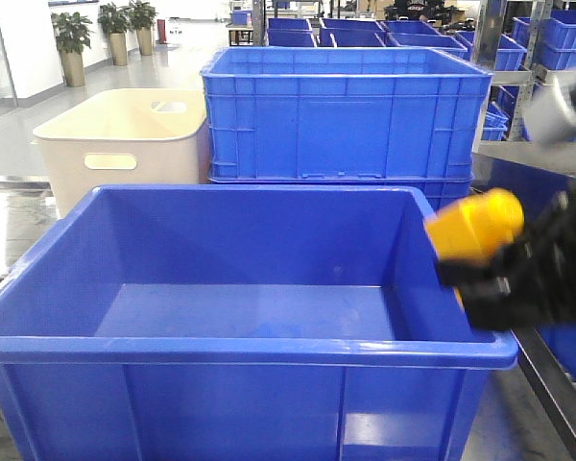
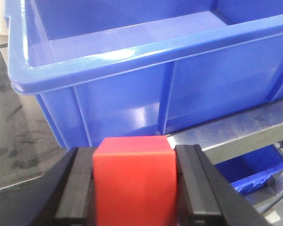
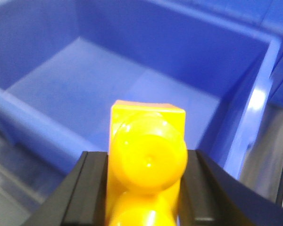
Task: Pick red and yellow blocks into blue bin
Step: 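Open the right gripper to drop the yellow brick into the bin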
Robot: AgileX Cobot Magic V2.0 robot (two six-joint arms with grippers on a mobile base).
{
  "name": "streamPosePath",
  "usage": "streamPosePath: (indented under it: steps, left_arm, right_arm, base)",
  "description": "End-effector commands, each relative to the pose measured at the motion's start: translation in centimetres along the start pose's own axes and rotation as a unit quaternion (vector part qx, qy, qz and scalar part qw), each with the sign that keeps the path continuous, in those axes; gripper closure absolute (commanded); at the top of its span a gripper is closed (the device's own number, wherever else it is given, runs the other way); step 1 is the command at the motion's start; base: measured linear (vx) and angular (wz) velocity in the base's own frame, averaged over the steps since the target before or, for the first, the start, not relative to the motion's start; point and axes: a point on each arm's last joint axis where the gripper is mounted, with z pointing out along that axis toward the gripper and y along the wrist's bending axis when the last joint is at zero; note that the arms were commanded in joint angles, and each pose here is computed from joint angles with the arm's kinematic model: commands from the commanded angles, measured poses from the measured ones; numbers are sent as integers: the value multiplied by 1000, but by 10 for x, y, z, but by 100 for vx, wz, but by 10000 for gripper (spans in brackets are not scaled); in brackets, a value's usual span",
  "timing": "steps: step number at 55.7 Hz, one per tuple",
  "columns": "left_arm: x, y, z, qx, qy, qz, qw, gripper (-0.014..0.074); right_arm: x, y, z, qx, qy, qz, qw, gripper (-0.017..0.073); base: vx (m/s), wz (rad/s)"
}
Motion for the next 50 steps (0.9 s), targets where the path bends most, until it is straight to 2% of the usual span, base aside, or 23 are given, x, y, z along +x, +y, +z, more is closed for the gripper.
streamPosePath:
  steps: [1,16,23,32,40,50]
  left_arm:
    - [-14,0,-4,-1,-52,-5,999,222]
    - [-14,0,-4,-1,-52,-5,999,222]
    - [-14,0,-4,-1,-52,-5,999,222]
    - [-14,0,-4,-1,-52,-5,999,222]
    - [-14,0,-4,-1,-52,-5,999,222]
    - [-14,0,-4,-1,-52,-5,999,222]
  right_arm:
    - [-26,-4,4,14,-49,-12,999,284]
    - [-55,-3,94,16,-12,-13,1000,283]
    - [-56,-2,138,15,12,-13,1000,282]
    - [-50,0,173,12,39,-15,999,265]
    - [-43,1,190,11,57,-16,998,186]
    - [-42,1,191,11,60,-16,998,6]
  base:
    - [0,0]
    - [0,0]
    - [0,0]
    - [0,0]
    - [0,0]
    - [0,0]
